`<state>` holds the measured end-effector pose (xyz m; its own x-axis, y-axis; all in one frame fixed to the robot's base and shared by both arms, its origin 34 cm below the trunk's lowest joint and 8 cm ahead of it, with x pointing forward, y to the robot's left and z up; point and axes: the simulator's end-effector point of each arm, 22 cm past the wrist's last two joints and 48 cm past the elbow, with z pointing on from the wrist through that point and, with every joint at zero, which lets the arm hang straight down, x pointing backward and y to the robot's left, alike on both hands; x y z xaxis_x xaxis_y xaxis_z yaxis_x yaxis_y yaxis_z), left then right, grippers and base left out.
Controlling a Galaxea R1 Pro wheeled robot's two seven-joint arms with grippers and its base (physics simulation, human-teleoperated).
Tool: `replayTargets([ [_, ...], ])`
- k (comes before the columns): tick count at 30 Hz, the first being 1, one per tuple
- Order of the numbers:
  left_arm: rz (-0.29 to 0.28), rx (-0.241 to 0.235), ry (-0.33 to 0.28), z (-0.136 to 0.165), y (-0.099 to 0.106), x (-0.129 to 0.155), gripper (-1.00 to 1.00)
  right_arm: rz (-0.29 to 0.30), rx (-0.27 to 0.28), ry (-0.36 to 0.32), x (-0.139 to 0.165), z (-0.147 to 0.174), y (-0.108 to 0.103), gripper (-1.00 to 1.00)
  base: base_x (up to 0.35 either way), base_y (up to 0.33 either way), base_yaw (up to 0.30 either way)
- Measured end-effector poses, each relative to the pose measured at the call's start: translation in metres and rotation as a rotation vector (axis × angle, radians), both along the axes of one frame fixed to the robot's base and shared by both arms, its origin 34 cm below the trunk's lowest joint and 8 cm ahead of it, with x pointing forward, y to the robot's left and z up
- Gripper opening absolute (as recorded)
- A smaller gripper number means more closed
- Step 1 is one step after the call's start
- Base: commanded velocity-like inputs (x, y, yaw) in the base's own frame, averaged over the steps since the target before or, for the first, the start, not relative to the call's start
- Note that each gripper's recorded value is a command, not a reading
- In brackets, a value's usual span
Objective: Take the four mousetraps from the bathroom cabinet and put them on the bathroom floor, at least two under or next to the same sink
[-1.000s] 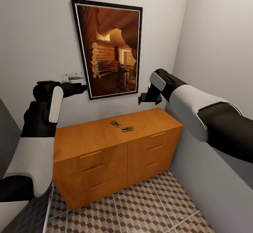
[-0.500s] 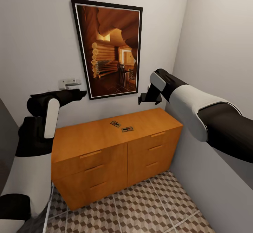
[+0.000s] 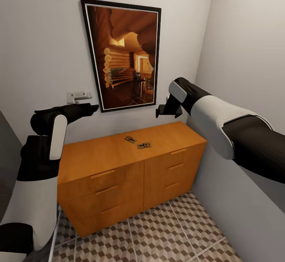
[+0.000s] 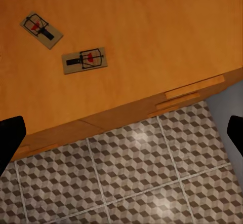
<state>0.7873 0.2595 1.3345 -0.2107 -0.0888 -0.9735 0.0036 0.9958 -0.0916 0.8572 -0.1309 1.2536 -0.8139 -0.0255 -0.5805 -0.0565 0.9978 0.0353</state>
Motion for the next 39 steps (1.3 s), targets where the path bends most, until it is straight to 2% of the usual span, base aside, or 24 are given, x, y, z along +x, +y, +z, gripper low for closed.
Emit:
replayTargets([
  [11,-0.002,-0.001,0.001,-0.001,-0.001,0.000,1.00,0.003,0.006,0.021,-0.003,-0.012,0.001,1.00,0.098,0.101,0.000],
  [19,-0.003,-0.001,0.001,-0.001,-0.001,0.000,1.00,0.036,0.061,0.049,-0.008,-0.024,0.014,1.00,0.027,0.028,0.000],
  [26,-0.003,0.000,0.001,-0.001,-0.001,0.000,1.00,0.049,0.085,0.069,-0.011,-0.032,0.018,1.00,0.009,0.009,0.000],
  [39,-0.004,0.000,0.001,-0.001,-0.002,0.000,1.00,0.052,0.094,0.096,-0.017,-0.047,0.020,1.00,0.058,0.080,0.000],
])
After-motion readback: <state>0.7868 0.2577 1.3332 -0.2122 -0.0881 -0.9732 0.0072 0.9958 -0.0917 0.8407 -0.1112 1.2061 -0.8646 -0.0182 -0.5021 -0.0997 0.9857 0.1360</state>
